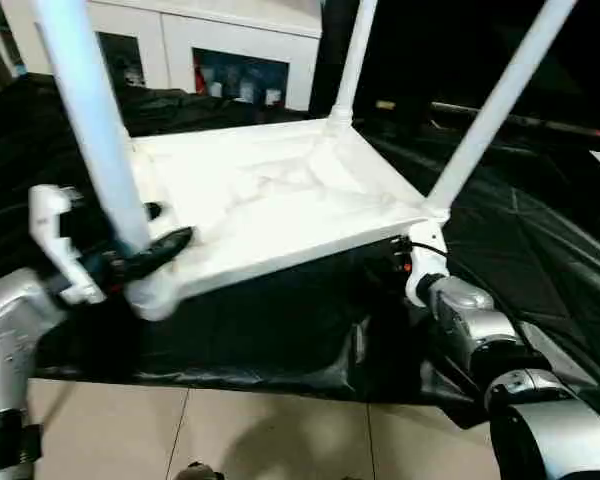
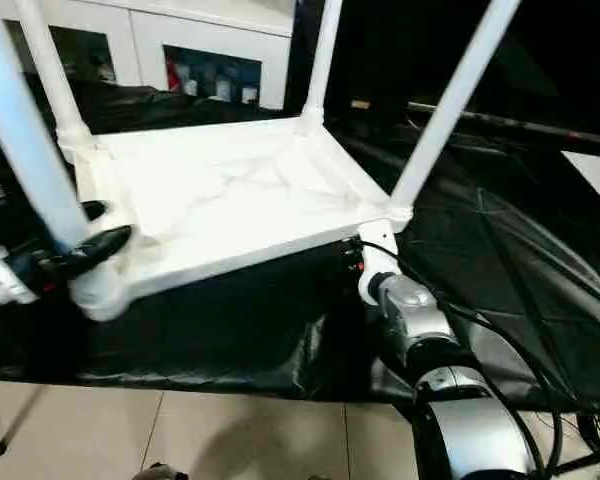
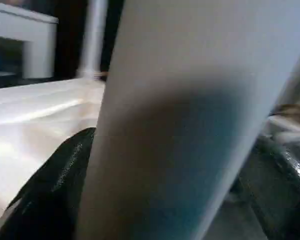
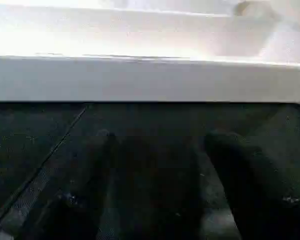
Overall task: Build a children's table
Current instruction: Rotate table base
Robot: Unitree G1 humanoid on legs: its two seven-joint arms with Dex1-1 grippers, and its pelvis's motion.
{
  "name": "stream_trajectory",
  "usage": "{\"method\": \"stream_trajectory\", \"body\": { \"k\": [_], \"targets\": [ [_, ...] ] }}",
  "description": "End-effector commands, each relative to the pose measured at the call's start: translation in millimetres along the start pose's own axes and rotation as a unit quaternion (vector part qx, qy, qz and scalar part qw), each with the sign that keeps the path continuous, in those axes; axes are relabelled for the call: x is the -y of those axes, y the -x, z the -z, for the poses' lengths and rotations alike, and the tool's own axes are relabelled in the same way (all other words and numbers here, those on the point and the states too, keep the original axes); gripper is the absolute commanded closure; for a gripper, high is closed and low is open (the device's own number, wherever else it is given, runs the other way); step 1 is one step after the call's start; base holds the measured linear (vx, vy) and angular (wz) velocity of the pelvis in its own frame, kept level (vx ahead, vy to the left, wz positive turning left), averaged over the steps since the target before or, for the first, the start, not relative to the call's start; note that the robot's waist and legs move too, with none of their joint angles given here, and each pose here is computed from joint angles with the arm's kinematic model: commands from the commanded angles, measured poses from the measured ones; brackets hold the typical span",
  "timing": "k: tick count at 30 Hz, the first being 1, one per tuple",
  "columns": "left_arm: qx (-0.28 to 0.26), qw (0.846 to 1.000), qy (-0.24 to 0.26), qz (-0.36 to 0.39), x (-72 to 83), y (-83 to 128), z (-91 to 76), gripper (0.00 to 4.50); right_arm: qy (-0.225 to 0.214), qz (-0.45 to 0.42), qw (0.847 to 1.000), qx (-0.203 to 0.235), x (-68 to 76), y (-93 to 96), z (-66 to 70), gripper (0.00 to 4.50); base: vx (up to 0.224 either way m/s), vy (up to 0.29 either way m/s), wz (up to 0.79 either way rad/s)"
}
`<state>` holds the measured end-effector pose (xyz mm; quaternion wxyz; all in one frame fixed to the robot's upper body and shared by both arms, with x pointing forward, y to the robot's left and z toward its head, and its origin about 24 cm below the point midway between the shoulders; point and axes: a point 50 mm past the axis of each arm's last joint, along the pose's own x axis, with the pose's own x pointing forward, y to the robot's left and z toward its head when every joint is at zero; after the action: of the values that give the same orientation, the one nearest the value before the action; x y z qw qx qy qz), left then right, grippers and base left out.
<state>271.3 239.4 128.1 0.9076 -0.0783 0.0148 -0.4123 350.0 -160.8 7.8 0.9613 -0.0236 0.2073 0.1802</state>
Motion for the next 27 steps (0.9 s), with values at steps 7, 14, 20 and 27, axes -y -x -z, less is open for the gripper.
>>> {"method": "stream_trajectory", "body": {
  "k": [7, 14, 20, 27],
  "targets": [
    [-0.028, 0.974, 0.013, 0.223, 58.1, -56.8, -4.2, 0.05, 0.019, -0.007, 1.000, -0.002, -7.4, -7.4, -12.6, 1.23, 0.000, 0.000, 0.00],
    [-0.044, 0.928, 0.026, 0.370, 107.9, -96.4, -1.8, 0.05, 0.021, -0.026, 0.999, 0.002, -14.0, -9.5, -13.9, 1.23, 0.000, 0.000, 0.00],
    [-0.024, 0.917, 0.006, 0.398, 125.6, -135.9, -3.2, 0.05, 0.026, -0.053, 0.998, 0.006, -24.4, -11.7, -13.2, 1.23, 0.000, 0.000, 0.00],
    [-0.037, 0.939, -0.049, 0.337, 125.3, -181.2, 6.6, 0.05, 0.022, -0.078, 0.997, 0.015, -39.7, -16.1, -15.6, 1.23, 0.000, 0.000, 0.00]
  ]
}}
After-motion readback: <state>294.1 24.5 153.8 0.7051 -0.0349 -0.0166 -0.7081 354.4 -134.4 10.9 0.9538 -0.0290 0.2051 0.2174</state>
